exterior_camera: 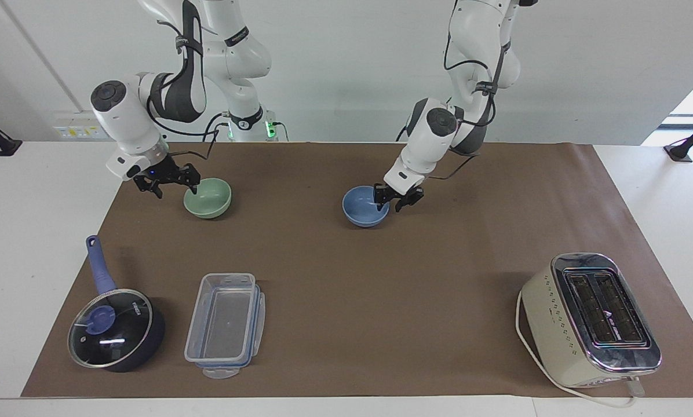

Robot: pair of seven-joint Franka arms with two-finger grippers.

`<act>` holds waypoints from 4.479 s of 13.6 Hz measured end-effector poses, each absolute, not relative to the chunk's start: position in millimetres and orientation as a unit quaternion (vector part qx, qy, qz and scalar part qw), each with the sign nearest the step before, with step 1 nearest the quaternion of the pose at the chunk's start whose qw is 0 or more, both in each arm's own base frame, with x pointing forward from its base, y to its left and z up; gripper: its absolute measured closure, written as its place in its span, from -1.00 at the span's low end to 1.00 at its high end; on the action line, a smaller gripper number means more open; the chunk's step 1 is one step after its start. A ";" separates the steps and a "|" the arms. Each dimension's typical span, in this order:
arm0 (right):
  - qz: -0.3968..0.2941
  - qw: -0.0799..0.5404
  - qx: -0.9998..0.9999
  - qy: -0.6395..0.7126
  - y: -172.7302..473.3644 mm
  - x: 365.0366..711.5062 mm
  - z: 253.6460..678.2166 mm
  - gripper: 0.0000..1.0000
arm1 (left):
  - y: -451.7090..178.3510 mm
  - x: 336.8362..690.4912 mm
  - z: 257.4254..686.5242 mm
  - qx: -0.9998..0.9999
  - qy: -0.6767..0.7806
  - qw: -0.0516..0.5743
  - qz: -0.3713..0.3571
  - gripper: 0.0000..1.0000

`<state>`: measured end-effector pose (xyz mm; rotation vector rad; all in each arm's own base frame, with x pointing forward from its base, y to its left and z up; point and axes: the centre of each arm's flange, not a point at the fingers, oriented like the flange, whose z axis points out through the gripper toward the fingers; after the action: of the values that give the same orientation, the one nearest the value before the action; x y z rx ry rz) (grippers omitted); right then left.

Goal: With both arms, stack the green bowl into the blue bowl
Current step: 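Withdraw the left gripper while the right gripper reaches the green bowl, then grip the green bowl rim and carry it over the blue bowl, then lower the green bowl into the blue bowl with the right gripper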

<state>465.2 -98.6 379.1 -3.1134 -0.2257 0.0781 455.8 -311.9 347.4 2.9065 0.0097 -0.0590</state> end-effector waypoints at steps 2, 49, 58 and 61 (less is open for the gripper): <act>0.005 0.005 -0.997 -0.078 -103.9 458.2 361.7 -1.00 | -292.4 475.5 383.8 0.996 -0.015 0.090 -0.018 -0.94; 0.002 0.084 -0.996 -0.001 283.1 477.7 436.6 0.92 | 5.7 538.8 653.3 0.997 -0.071 0.012 0.023 -1.00; 0.005 0.072 -0.997 -0.009 332.5 461.5 375.0 0.92 | 3.2 538.7 653.4 0.997 -0.073 0.012 0.023 -1.00; 0.007 0.070 -0.997 -0.009 332.0 459.3 370.9 0.92 | 3.2 538.7 653.4 0.997 -0.073 0.012 0.023 -1.00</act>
<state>459.3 332.0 370.9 -3.0005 -0.0275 0.0208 538.7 3.2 653.4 3.1089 -0.2276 0.0725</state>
